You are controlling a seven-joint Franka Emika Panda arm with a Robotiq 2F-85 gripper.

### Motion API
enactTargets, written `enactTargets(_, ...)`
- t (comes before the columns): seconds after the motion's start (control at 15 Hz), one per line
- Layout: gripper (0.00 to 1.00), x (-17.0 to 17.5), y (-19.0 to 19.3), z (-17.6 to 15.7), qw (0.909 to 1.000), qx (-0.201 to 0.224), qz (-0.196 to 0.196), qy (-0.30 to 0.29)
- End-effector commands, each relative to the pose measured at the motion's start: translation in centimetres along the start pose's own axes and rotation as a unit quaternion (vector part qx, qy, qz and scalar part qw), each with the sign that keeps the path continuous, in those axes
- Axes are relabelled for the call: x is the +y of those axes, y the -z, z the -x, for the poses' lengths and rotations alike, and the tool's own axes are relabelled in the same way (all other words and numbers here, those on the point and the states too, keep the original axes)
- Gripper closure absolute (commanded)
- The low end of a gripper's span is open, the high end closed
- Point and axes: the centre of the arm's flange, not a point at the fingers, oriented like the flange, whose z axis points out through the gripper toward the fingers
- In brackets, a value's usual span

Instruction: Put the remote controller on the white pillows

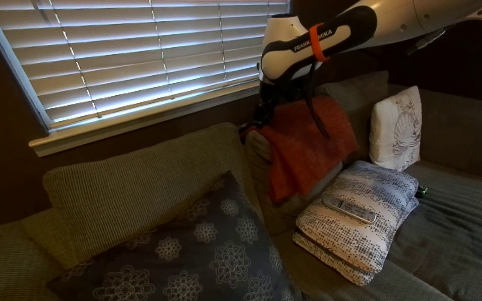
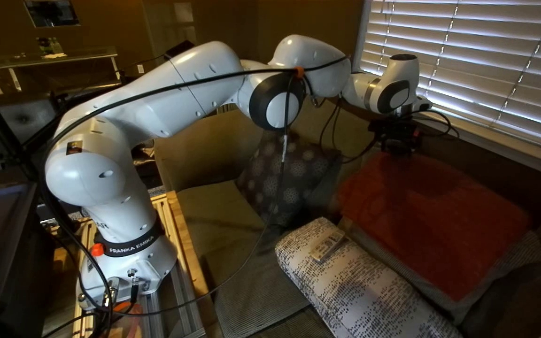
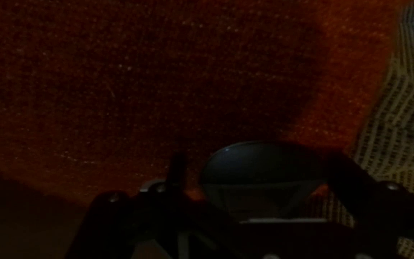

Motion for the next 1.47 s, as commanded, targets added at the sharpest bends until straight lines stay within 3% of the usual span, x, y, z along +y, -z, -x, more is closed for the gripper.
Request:
enactTargets(0.0, 0.0, -0.1, -0.1, -2.1, 0.9996, 0.024, -0.013, 0.0)
enactTargets(0.8, 0.0, -1.5, -0.5, -2.6, 0.9997, 0.021, -0.014, 0.006)
enactTargets(1.4, 0.0, -1.3, -0.1, -3.2, 0.9982, 0.054, -0.006, -0.025)
